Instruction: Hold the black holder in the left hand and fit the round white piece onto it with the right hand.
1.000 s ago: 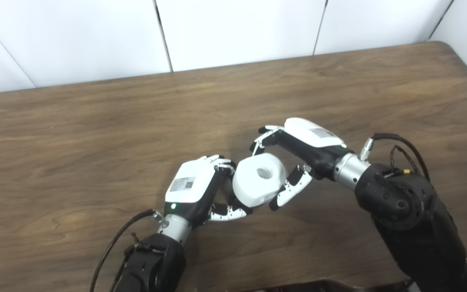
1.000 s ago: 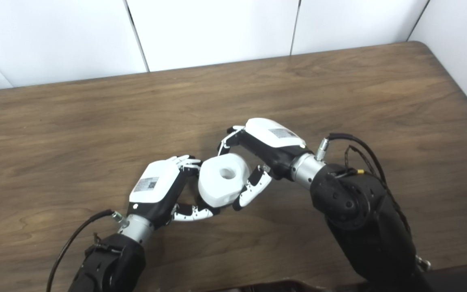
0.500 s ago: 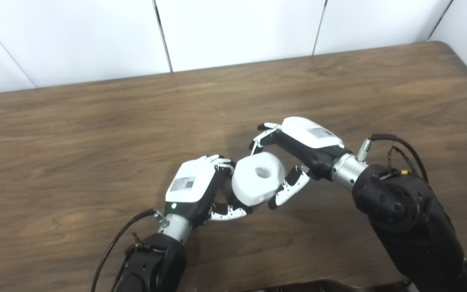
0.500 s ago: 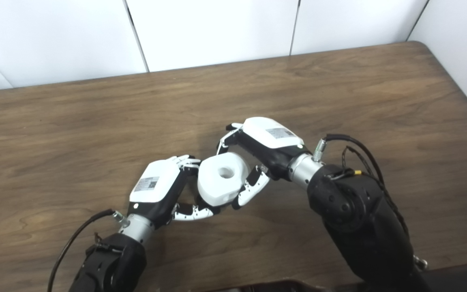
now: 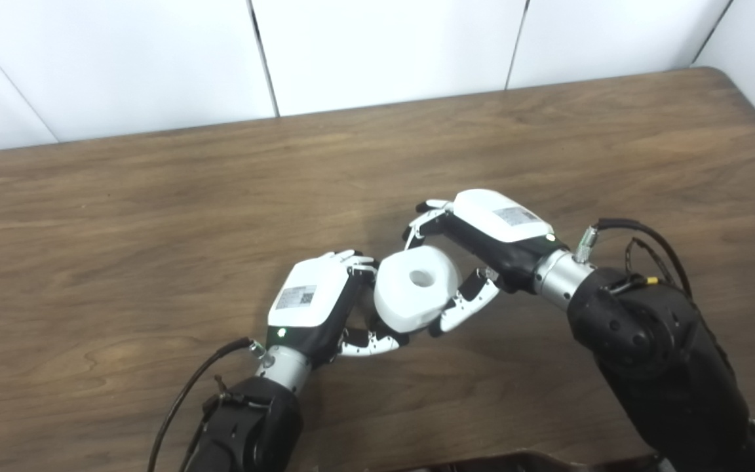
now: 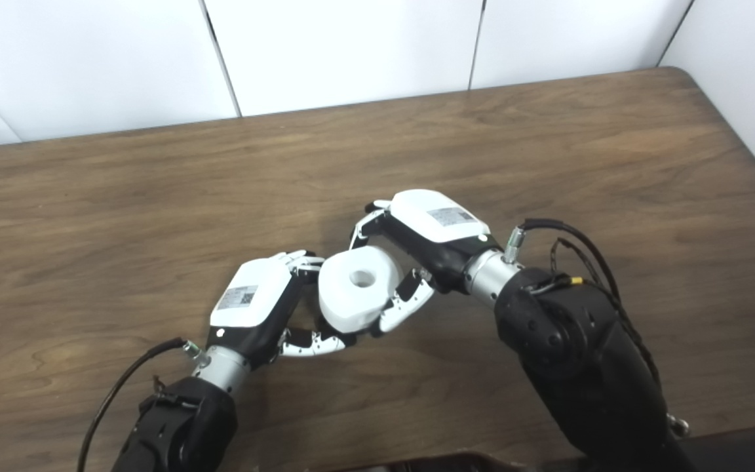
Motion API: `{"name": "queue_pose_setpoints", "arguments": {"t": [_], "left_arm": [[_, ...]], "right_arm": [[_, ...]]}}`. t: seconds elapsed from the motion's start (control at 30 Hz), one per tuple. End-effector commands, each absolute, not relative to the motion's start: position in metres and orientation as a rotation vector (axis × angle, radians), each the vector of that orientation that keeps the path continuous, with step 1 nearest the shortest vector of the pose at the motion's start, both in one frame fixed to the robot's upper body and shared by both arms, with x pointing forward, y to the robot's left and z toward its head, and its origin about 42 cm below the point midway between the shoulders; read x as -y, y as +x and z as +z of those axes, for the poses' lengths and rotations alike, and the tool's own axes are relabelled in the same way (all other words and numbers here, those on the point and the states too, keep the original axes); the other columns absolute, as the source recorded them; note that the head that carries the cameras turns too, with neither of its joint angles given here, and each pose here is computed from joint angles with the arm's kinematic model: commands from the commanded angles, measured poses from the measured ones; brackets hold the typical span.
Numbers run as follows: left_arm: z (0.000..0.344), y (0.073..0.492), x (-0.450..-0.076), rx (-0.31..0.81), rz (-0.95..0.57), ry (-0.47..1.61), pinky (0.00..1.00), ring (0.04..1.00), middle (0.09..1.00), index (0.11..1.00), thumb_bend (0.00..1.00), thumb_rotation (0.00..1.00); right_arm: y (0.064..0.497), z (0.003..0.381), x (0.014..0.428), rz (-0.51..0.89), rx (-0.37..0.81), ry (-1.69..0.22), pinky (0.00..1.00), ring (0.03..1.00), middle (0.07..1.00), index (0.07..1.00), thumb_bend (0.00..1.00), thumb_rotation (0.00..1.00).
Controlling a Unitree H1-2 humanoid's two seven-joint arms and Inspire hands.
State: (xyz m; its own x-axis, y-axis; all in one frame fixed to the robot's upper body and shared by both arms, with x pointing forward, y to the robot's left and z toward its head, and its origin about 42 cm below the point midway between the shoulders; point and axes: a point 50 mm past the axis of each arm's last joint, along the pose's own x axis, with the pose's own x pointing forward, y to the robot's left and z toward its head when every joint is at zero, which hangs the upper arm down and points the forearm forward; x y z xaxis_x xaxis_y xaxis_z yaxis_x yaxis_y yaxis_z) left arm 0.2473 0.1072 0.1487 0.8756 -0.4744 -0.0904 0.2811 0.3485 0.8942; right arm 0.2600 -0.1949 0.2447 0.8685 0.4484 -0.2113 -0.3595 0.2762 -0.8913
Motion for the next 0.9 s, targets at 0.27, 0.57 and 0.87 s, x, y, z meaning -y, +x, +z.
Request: {"name": "queue_pose_setpoints", "arguments": {"t": [0.27,0.57,0.87], "left_arm": [[0.1399,0.2434,-0.0994,0.164,-0.561,1.121,0.89,0.881,0.788,0.488,0.52,0.06],[0.1378,0.2443,-0.0985,0.162,-0.562,1.128,0.89,0.876,0.787,0.488,0.52,0.06],[0.1366,0.2460,-0.0985,0.160,-0.567,1.130,0.89,0.878,0.786,0.488,0.52,0.06]], "right_arm": [[0.2628,0.2459,0.2007,0.546,0.071,-1.208,0.86,0.942,0.793,0.625,0.95,0.26],[0.2628,0.2456,0.2023,0.545,0.059,-1.199,0.88,0.952,0.806,0.629,0.94,0.26],[0.2633,0.2503,0.2020,0.532,0.068,-1.194,0.88,0.957,0.805,0.637,0.93,0.27]]}}
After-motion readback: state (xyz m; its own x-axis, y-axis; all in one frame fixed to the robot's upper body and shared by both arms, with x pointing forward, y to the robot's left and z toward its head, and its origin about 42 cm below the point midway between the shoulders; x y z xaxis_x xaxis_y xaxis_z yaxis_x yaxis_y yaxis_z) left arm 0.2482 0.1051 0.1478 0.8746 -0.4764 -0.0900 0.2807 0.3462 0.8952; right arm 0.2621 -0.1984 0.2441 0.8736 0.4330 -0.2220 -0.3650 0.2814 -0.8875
